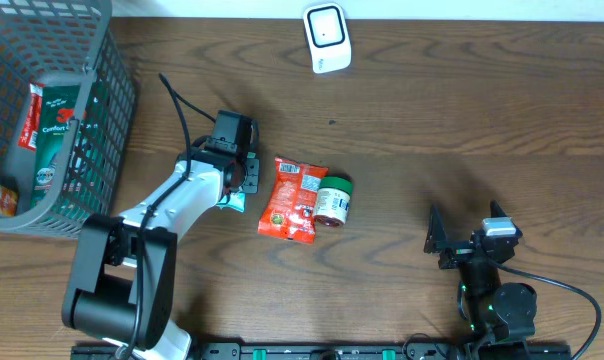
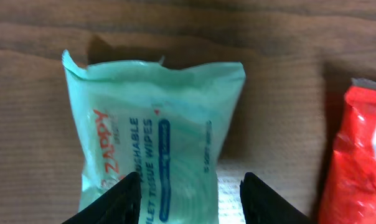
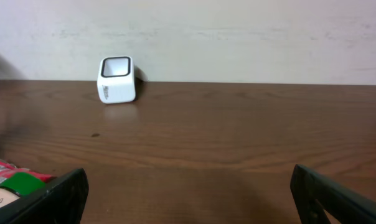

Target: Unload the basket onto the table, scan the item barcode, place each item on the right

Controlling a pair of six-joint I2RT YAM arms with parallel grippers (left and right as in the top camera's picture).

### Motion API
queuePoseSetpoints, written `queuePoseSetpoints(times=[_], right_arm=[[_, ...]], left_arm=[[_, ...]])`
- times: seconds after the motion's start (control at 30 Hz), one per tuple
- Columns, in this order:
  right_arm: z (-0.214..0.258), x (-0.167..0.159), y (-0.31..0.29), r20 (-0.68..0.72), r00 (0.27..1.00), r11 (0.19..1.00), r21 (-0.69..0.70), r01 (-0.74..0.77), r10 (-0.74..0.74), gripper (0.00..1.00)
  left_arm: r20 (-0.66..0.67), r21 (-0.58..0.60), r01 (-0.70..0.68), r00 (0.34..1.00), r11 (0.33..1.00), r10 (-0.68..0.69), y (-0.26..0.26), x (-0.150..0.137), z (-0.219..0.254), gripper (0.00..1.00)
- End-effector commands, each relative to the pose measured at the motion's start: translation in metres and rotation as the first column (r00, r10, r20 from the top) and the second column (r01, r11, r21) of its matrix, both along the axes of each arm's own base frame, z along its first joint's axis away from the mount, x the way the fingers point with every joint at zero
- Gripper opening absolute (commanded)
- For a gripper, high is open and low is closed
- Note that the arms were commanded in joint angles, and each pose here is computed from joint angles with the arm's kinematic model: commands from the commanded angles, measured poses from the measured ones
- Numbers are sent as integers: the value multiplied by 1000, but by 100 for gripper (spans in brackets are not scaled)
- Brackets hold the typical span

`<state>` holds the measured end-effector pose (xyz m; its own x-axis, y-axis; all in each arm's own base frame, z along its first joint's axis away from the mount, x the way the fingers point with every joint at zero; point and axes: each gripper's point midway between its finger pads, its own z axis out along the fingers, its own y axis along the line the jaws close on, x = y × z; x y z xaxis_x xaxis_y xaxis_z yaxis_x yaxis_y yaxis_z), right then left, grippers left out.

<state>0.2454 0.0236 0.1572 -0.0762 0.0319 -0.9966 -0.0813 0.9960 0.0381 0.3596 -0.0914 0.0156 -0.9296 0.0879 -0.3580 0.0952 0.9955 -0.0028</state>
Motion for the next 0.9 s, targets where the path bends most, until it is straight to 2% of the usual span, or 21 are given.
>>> queuePoseSetpoints(times=[0.0, 0.1, 0.33, 0.43, 0.67, 0.87], right_arm=[[0, 0, -1, 1, 1000, 1000, -8, 6, -6, 99], [0, 0, -1, 1, 1000, 1000, -8, 6, -6, 99], [0, 0, -1, 1, 1000, 1000, -8, 6, -6, 99], [0, 0, -1, 1, 1000, 1000, -8, 5, -5, 99], [0, 0, -1, 1, 1000, 1000, -8, 6, -6, 99], [0, 0, -1, 1, 1000, 1000, -8, 6, -6, 99]], left_arm=[[2, 77, -6, 1000, 997, 6, 8, 2, -8, 52], [-6, 112, -10, 1000, 994, 11, 11, 0, -13, 52], [-39, 122, 1, 999, 993, 4, 12, -9, -27, 42], [-36, 121, 0, 999, 993, 5, 12, -8, -27, 26], [7, 107, -5, 1000, 994, 5, 9, 1, -12, 8], [69, 82, -19, 998, 996, 14, 7, 6, 11, 7]])
